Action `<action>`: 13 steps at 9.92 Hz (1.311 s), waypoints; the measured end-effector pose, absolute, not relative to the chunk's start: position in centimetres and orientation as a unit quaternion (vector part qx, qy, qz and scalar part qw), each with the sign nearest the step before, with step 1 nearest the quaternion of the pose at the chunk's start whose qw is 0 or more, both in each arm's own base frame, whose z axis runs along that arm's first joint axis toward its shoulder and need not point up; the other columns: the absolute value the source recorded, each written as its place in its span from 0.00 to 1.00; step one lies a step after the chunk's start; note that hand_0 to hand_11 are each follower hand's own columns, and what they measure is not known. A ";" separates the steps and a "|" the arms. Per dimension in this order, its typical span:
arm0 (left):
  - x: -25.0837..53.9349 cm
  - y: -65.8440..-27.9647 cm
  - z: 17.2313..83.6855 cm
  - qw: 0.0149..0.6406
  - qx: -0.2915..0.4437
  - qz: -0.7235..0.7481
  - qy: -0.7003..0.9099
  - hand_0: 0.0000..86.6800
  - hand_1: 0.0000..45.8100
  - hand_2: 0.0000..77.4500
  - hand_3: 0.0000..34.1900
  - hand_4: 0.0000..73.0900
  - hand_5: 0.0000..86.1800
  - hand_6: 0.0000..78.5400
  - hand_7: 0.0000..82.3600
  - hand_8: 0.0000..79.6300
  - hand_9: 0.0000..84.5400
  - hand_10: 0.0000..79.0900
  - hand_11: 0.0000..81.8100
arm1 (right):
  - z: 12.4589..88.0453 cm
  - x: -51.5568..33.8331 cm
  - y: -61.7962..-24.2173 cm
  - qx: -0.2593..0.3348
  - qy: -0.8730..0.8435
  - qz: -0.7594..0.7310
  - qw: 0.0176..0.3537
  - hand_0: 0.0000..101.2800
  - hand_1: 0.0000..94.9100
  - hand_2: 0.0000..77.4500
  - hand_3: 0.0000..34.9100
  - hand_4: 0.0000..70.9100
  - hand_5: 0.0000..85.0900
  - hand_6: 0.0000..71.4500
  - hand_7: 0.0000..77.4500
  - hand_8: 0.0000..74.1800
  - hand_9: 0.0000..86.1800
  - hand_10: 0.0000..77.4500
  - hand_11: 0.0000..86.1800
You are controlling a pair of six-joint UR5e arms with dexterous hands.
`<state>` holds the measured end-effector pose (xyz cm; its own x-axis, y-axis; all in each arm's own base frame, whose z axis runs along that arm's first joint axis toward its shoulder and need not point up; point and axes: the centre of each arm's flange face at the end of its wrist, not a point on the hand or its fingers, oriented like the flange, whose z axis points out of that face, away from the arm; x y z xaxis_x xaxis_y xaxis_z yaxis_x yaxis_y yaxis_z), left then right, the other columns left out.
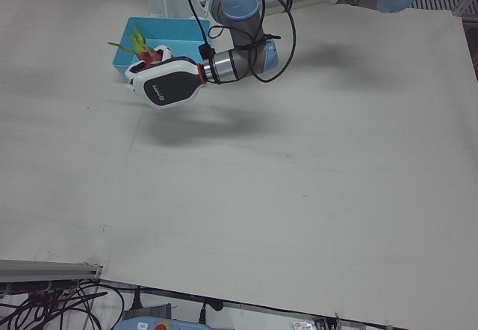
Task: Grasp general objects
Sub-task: 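Carry the dragon fruit with the left hand over the blue tray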
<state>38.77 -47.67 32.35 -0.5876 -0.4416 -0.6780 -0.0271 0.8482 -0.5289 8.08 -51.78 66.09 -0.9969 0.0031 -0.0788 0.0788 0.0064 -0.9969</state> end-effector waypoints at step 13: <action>44.0 -34.1 29.8 0.447 -0.237 -0.172 0.845 0.66 0.00 0.71 0.00 0.57 0.75 0.52 0.68 0.58 0.66 0.58 0.72 | 66.1 8.1 -51.8 0.029 0.709 -0.704 0.027 0.00 0.06 0.02 0.00 0.00 0.00 0.00 0.00 0.00 0.01 0.00 0.01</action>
